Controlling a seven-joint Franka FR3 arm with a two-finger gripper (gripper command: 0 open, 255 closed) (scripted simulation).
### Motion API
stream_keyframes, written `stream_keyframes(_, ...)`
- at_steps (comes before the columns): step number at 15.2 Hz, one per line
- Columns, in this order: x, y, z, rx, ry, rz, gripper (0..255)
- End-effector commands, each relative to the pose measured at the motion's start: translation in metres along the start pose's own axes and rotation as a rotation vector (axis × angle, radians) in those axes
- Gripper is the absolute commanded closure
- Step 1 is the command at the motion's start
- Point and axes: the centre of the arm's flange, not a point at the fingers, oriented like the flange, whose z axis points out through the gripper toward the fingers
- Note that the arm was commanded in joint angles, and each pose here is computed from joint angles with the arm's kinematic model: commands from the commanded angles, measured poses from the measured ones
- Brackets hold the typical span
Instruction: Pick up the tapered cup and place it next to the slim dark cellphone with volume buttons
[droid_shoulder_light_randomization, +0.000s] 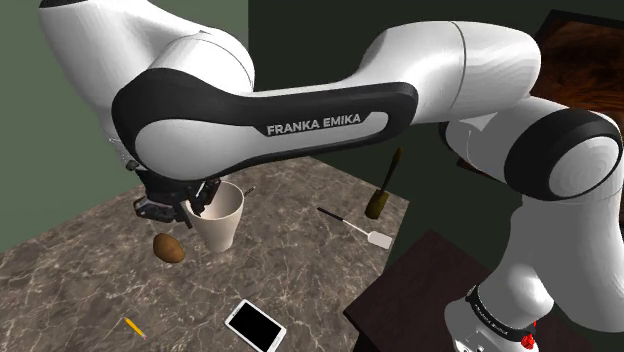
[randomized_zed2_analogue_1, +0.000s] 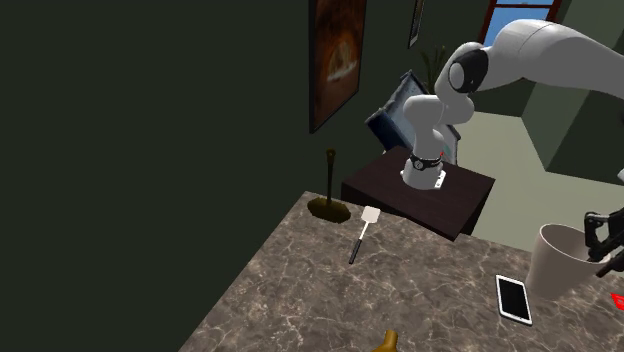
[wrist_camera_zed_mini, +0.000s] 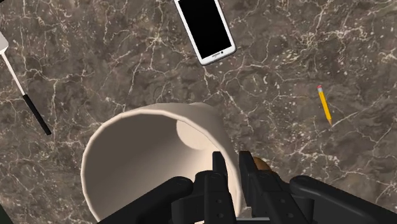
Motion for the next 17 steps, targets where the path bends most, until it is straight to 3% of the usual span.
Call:
stream_keyframes(1,-0.005,-0.015,0.001,0.000,0.000,0.002,255)
stream_keyframes(17,-0.011,-0.028,0.084,0.000,0.000,0.002,255)
